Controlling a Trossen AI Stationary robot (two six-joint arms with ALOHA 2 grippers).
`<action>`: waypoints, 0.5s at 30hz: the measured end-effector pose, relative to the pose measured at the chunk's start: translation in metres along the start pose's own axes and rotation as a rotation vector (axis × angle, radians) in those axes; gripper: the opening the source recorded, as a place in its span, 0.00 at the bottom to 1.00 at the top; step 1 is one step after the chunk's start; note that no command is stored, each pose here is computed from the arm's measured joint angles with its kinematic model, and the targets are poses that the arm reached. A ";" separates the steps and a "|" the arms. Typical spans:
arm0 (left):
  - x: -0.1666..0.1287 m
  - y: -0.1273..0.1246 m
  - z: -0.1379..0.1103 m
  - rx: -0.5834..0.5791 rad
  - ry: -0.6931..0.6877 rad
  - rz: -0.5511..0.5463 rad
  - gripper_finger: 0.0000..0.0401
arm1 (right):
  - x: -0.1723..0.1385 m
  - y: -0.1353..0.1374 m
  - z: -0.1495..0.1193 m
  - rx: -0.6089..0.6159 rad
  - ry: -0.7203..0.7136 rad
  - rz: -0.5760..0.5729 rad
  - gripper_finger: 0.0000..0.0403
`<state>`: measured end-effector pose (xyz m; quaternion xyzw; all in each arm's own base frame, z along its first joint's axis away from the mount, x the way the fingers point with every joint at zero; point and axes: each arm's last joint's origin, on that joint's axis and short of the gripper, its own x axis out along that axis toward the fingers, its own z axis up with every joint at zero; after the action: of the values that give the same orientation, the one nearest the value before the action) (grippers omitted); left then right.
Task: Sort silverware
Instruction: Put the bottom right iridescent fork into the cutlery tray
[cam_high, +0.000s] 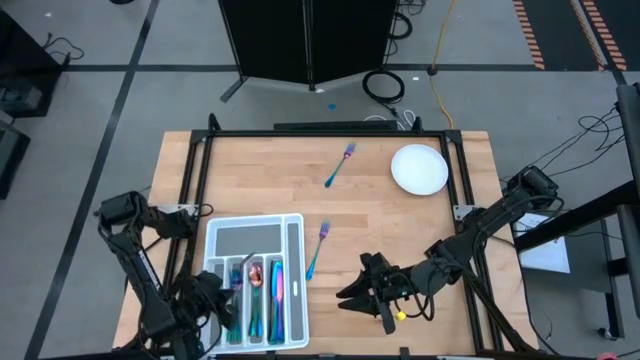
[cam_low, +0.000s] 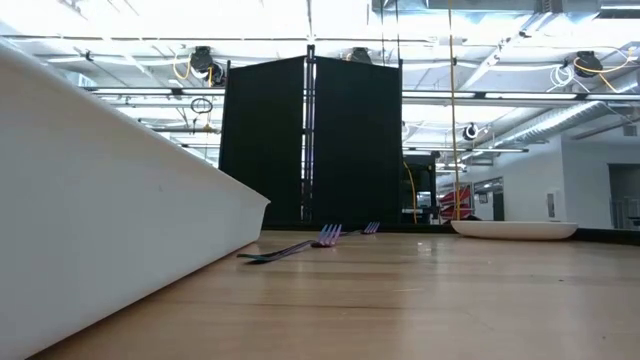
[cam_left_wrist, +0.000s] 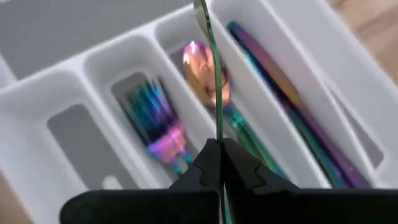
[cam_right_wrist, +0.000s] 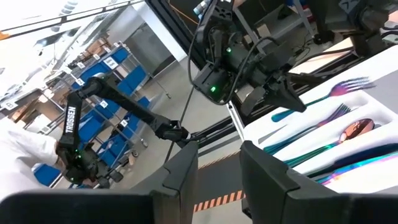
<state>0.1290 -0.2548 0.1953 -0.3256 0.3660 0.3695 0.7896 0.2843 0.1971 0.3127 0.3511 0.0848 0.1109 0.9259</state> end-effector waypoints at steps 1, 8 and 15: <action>0.000 0.000 0.000 0.001 0.014 0.012 0.01 | 0.000 -0.001 0.001 0.001 -0.001 -0.002 0.26; 0.006 0.007 -0.010 0.051 0.135 0.193 0.00 | 0.003 -0.007 0.006 0.002 -0.015 -0.016 0.26; 0.003 0.008 -0.011 0.049 0.116 0.168 0.00 | 0.005 -0.009 0.009 0.009 -0.002 -0.004 0.26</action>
<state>0.1199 -0.2581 0.1852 -0.2954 0.4461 0.4059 0.7409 0.2920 0.1861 0.3126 0.3552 0.0851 0.1082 0.9246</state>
